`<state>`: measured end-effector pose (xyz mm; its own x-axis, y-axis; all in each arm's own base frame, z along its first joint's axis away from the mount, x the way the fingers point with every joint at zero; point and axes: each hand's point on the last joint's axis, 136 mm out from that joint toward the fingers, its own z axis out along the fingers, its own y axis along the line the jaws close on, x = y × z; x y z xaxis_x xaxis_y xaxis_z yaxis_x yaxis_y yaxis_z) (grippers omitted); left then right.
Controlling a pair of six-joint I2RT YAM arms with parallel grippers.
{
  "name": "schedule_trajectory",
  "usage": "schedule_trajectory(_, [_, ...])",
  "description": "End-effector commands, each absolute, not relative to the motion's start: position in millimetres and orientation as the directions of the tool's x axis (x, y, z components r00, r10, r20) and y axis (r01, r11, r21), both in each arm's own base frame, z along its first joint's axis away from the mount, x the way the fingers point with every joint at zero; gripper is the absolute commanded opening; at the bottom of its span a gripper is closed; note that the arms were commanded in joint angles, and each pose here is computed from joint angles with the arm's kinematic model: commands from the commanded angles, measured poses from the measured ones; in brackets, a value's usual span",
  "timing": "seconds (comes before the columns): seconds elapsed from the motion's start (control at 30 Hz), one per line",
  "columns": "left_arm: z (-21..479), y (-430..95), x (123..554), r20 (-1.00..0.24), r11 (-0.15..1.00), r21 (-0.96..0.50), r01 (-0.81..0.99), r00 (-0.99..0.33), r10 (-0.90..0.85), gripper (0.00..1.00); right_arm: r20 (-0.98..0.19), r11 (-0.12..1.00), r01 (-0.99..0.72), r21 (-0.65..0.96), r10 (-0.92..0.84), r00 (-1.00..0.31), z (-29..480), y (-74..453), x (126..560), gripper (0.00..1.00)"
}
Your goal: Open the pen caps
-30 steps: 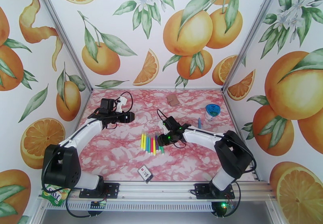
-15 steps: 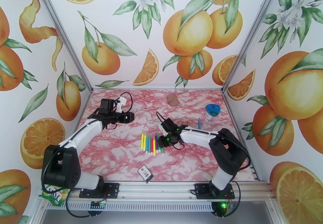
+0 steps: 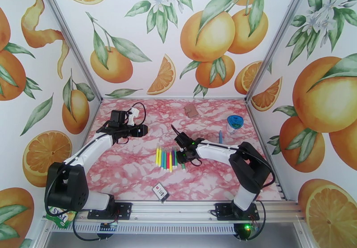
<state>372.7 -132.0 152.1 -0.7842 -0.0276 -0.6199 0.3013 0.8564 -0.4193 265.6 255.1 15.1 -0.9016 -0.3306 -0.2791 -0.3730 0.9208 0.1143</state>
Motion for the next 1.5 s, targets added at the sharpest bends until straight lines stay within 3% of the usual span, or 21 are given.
schedule_trajectory(0.0, [162, -132, 374, -0.651, 0.858, -0.412, 0.305, -0.758, -0.043, 0.66, -0.264, 0.934, -0.357, 0.030, -0.337, -0.904, 10, 250, 267, 0.35])
schedule_trajectory(0.57, [168, -140, 377, -0.655, 0.830, -0.454, 0.324, -0.753, -0.065, 0.67, -0.291, 0.946, -0.325, -0.017, -0.316, -0.903, 6, 247, 274, 0.24])
schedule_trajectory(1.03, [189, -184, 371, -0.656, 0.688, -0.579, 0.438, -0.751, -0.074, 0.67, -0.531, 0.924, -0.347, 0.160, -0.216, -0.819, 67, 267, 295, 0.16])
schedule_trajectory(1.47, [207, -239, 358, -0.648, 0.526, -0.663, 0.533, -0.761, -0.046, 0.72, -0.727, 0.838, -0.456, 0.300, -0.108, -0.678, 129, 289, 315, 0.16])
